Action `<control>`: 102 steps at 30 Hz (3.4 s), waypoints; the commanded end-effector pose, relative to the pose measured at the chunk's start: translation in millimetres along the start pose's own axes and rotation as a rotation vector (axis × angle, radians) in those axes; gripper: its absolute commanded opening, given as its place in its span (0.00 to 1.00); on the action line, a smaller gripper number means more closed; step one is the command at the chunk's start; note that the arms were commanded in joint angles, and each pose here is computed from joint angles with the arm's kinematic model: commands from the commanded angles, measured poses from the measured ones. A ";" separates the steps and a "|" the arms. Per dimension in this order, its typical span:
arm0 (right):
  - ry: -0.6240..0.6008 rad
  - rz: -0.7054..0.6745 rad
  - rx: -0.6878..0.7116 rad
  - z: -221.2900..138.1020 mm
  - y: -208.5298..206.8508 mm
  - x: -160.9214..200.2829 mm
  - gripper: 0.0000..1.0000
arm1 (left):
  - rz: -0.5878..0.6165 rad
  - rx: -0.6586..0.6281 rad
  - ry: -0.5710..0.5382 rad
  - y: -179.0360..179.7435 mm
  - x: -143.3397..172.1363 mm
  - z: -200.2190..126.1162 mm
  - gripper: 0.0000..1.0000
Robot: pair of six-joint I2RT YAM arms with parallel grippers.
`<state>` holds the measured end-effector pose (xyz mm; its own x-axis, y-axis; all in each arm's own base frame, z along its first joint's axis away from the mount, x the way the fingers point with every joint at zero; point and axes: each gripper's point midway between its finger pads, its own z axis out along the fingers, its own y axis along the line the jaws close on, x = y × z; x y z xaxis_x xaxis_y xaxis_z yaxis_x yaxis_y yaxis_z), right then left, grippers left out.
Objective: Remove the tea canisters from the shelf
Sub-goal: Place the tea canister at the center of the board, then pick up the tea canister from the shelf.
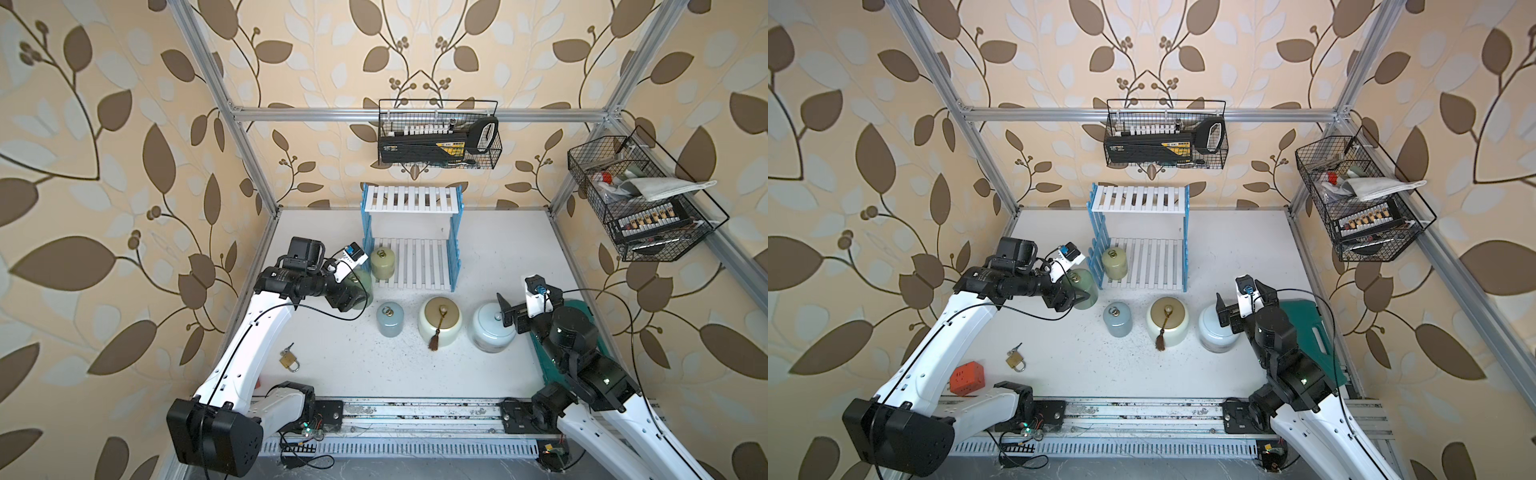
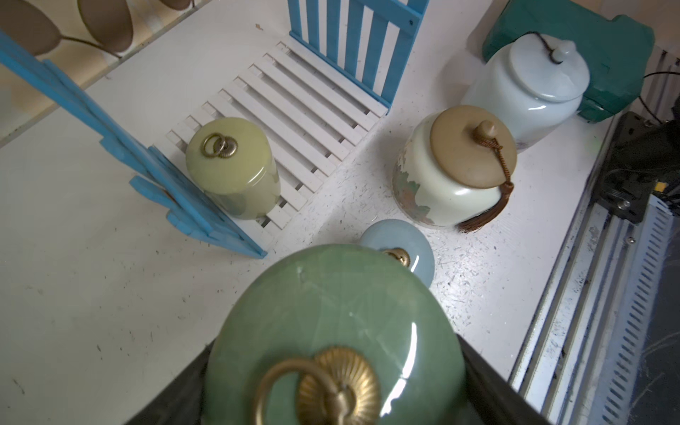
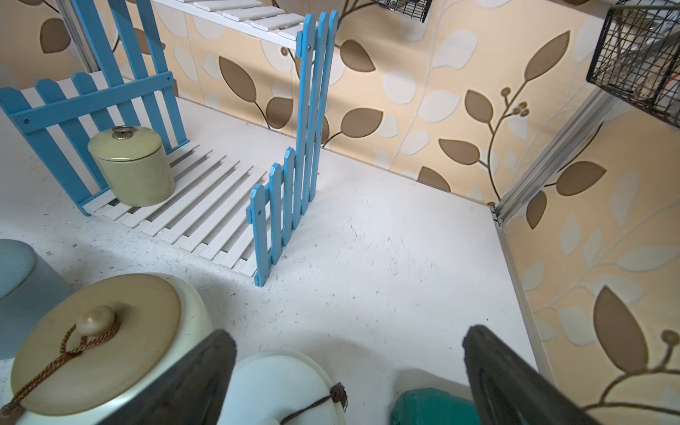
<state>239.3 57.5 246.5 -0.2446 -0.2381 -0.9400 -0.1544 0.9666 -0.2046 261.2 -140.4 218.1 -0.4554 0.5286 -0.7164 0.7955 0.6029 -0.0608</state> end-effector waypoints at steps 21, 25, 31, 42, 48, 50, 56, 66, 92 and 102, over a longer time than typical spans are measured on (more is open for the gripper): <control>-0.028 0.007 -0.010 -1.8 1.0 -2.1 0.99 | -0.064 -0.064 -0.069 26.7 47.6 43.8 0.44; -0.027 0.005 0.011 -1.5 -2.3 -1.4 0.99 | -0.066 -0.061 -0.045 27.1 59.6 49.5 0.47; -0.035 0.008 0.012 -3.0 -3.1 -2.5 0.99 | -0.066 -0.035 -0.042 23.7 70.7 59.4 0.48; -0.049 0.014 -0.010 -4.9 -0.2 -5.5 0.99 | -0.080 -0.029 -0.018 26.4 84.7 72.5 0.51; -0.052 0.017 -0.003 -5.7 -1.7 -5.7 0.99 | -0.076 -0.019 -0.001 23.9 94.8 78.3 0.61; -0.055 0.018 -0.026 -6.0 2.1 -6.7 0.99 | -0.070 -0.019 -0.003 23.6 97.3 80.0 0.65; -0.055 0.019 -0.025 -5.9 2.0 -6.1 0.99 | -0.083 -0.024 0.001 26.9 99.8 83.3 0.77; -0.033 0.017 -0.093 -4.2 14.7 -5.0 0.99 | -0.079 -0.030 -0.007 27.1 106.9 83.3 0.98; 0.056 -0.075 -0.510 30.0 135.0 -71.2 0.99 | -0.242 -0.203 -0.201 62.3 63.8 9.9 0.99; 0.073 -0.141 -0.611 67.4 210.7 -75.1 0.99 | -0.386 -0.381 -0.216 94.6 60.6 -14.1 0.99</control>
<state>277.9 269.1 238.4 -0.2815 -0.4314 -0.8571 -0.7023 0.7013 -0.1223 292.2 -56.0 154.9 -0.5828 0.1729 -0.7940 0.4458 0.8850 -0.1345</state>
